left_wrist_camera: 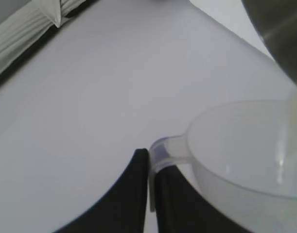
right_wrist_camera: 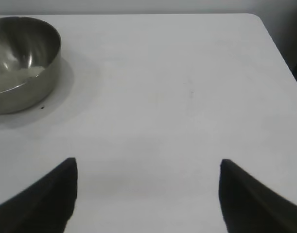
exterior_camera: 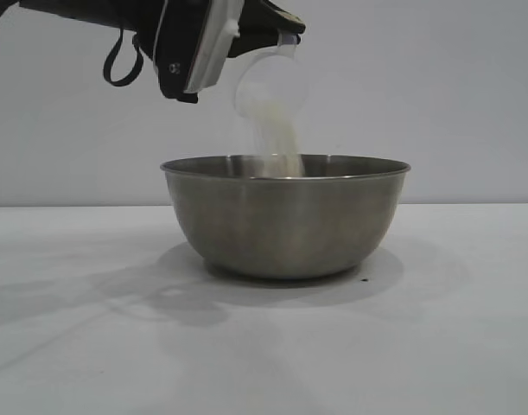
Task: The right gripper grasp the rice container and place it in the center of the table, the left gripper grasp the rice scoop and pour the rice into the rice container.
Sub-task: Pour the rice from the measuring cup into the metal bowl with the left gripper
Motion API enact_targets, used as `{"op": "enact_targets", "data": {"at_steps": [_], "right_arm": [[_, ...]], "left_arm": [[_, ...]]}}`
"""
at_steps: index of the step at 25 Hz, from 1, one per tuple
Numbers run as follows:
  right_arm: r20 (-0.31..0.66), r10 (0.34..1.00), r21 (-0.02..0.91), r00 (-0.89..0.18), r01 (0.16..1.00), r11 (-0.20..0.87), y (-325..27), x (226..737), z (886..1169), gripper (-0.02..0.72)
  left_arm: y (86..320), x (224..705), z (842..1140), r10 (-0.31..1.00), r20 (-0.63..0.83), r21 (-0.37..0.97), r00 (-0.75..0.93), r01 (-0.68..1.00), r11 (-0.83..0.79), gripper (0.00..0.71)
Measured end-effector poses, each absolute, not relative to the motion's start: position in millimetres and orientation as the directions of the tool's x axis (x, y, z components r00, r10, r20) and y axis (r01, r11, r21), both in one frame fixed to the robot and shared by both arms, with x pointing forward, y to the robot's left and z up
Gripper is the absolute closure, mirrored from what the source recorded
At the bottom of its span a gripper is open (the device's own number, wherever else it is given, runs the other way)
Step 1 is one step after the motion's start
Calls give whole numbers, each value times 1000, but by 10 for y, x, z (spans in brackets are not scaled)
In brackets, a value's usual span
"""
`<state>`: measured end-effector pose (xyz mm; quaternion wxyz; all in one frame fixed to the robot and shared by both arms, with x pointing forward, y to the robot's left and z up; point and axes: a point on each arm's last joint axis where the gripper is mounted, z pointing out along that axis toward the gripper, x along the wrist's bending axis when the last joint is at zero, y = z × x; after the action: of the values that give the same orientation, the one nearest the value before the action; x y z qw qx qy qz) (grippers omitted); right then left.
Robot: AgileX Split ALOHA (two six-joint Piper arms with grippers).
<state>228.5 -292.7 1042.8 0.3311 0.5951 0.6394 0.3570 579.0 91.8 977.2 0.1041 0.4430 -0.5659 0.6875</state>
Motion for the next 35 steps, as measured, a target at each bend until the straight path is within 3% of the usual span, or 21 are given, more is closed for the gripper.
{"op": "enact_targets", "data": {"at_steps": [12, 24, 27, 30, 35], "right_arm": [[2, 997, 851, -72, 525, 37, -2927, 2285, 10428, 191], [2, 997, 851, -72, 525, 37, -2927, 2285, 10428, 191], [2, 997, 851, -72, 525, 37, -2927, 2285, 10428, 191], [2, 997, 851, -72, 525, 37, -2927, 2285, 10428, 191], [2, 997, 851, -72, 525, 37, -2927, 2285, 10428, 191]], "left_arm": [[911, 5776, 9762, -434, 493, -869, -754, -452, -201, 710], [911, 5776, 9744, -445, 476, -877, -758, -447, -178, 710], [912, 5779, 9759, -424, 547, -836, -722, -500, -228, 710], [902, 5760, 9828, -319, 679, -733, -661, -595, -330, 710], [960, 5827, 9967, -104, 880, -439, -464, -708, -553, 710]]}}
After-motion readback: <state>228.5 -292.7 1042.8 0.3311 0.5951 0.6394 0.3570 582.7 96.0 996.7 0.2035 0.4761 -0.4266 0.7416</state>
